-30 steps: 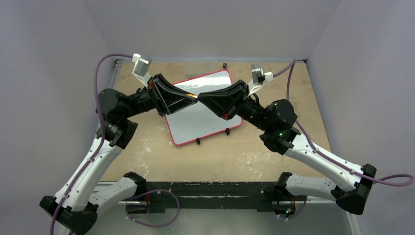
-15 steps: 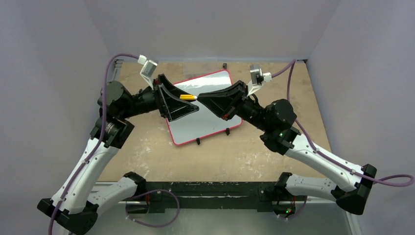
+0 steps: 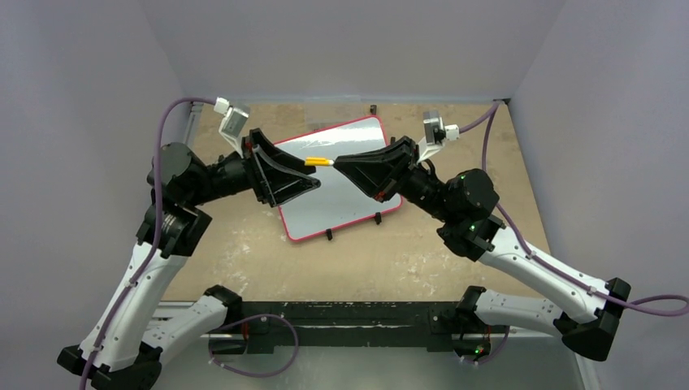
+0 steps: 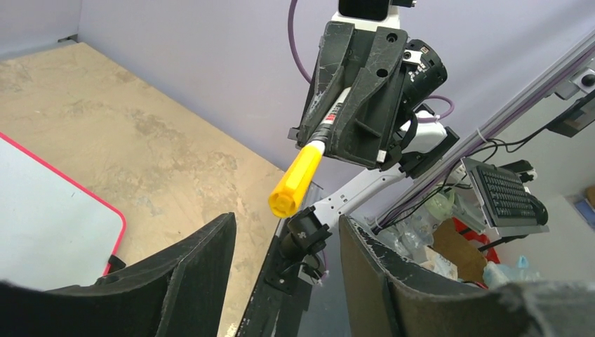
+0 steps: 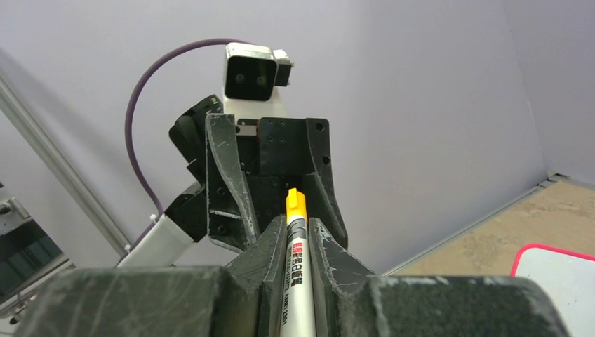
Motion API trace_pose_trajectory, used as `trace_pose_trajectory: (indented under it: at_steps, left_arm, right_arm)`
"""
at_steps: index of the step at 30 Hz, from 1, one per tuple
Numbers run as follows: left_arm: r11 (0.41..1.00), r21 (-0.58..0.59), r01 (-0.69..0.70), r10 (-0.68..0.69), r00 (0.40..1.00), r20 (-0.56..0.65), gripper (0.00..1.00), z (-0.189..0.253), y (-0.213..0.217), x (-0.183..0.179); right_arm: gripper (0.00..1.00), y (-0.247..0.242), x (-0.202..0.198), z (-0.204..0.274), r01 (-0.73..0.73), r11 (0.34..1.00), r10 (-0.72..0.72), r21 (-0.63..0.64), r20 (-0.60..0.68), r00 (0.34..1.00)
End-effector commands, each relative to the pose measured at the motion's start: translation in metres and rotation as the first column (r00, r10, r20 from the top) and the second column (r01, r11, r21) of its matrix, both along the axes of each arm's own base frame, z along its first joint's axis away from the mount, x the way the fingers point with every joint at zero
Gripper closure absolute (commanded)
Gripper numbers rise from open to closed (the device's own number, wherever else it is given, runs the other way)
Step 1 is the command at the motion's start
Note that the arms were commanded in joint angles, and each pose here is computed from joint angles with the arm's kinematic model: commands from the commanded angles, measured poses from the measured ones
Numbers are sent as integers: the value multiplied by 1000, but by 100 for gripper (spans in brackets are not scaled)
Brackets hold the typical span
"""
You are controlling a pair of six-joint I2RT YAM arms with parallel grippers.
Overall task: Write a sentence on the whiteboard
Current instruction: Pass from the left arm to the right, then pass from the right arm to the left
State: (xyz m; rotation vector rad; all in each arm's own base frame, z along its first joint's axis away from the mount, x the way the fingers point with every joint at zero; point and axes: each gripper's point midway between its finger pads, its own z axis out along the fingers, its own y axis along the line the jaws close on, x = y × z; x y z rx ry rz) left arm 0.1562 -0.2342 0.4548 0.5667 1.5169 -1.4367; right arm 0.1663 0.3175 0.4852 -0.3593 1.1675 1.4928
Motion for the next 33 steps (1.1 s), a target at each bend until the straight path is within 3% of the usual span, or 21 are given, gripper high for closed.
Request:
trace_pose_trajectory:
  at_steps: [1,8,25,27,31,33]
  left_arm:
    - [999,-11,31,-31,998,51,45,12,-1,-3]
    - [995,-30,91,-88,992,90,53,25,-6,-7]
    - [964,42,261,-265,954,141,95,23,-10,-30]
    - [962,52,269,-274,951,144,96,20,-9,-32]
    - [954,72,290,-297,944,145,81,15,-8,-36]
    - [952,79,295,-303,942,141,79,13,-8,-37]
  right_arm:
    - [100,-5,-12,12,-29,999,27,29,65,998]
    - [100,-1,-16,6,-57,998,57,6,69,996]
    - [100,12,-14,-3,-93,994,95,-50,47,994]
    - [100,11,-14,-2,-87,995,89,-49,44,995]
    - [100,10,-13,-1,-81,995,83,-50,41,996]
    - [100,10,-13,-1,-80,995,82,-51,41,996]
